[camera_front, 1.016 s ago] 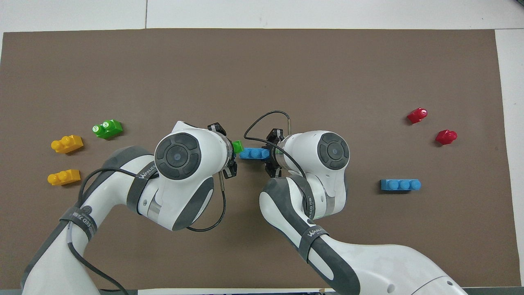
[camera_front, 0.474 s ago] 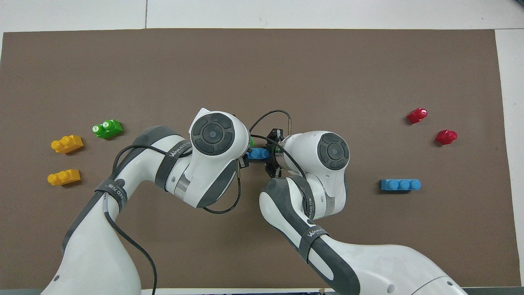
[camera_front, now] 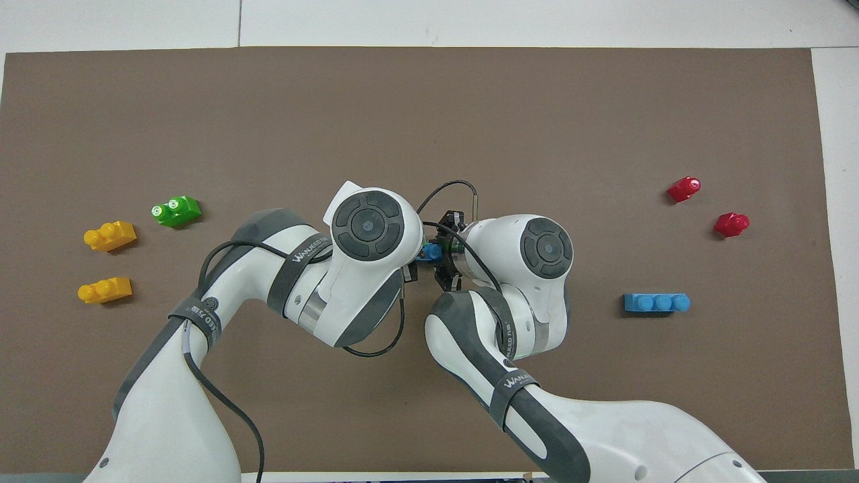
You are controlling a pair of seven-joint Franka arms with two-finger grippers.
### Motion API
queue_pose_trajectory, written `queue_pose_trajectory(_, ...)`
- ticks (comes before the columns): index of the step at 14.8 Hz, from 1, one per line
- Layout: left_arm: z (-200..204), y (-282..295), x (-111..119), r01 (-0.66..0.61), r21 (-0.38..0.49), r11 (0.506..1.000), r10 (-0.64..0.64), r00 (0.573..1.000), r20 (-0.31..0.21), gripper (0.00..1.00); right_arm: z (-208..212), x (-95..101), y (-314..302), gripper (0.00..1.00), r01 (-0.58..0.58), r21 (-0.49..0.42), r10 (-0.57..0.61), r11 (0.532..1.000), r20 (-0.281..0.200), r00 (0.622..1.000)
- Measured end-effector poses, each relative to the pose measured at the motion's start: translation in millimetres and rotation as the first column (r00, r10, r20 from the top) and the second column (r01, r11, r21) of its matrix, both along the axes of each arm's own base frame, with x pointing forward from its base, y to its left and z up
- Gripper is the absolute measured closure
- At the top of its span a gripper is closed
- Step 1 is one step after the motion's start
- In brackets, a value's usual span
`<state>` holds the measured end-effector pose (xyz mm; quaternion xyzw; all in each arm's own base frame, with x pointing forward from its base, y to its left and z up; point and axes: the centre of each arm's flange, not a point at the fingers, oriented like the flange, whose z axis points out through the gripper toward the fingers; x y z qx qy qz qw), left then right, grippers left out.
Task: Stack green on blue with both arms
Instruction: 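Press the green brick onto the blue brick with the left gripper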
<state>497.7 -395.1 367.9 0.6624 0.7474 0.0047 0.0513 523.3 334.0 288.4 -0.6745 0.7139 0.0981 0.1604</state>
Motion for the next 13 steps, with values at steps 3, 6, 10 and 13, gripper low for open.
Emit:
queue_pose_trajectory(3, 0, -5, -5, 0.042, 0.006, 0.999, -0.042, 0.999, -0.002, 0.66, 0, 0.0, 0, 0.66, 0.0, 0.0, 0.0, 1.0, 0.0, 1.0)
queue_pose_trajectory(6, -1, -5, -7, 0.082, 0.011, 0.997, -0.082, 0.997, -0.004, 0.66, 0, 0.0, 0, 0.66, 0.0, 0.0, 0.0, 1.0, 0.0, 1.0)
queue_pose_trajectory(10, -10, -3, -9, 0.113, 0.025, 0.993, -0.113, 0.993, -0.019, 0.66, 0, -0.2, 0, 0.66, 0.0, 0.0, 0.0, 1.0, 0.0, 1.0)
queue_pose_trajectory(13, -12, -2, -9, 0.126, 0.025, 0.992, -0.126, 0.992, -0.016, 0.66, 0, -0.2, 0, 0.66, 0.0, 0.0, 0.0, 1.0, 0.001, 1.0)
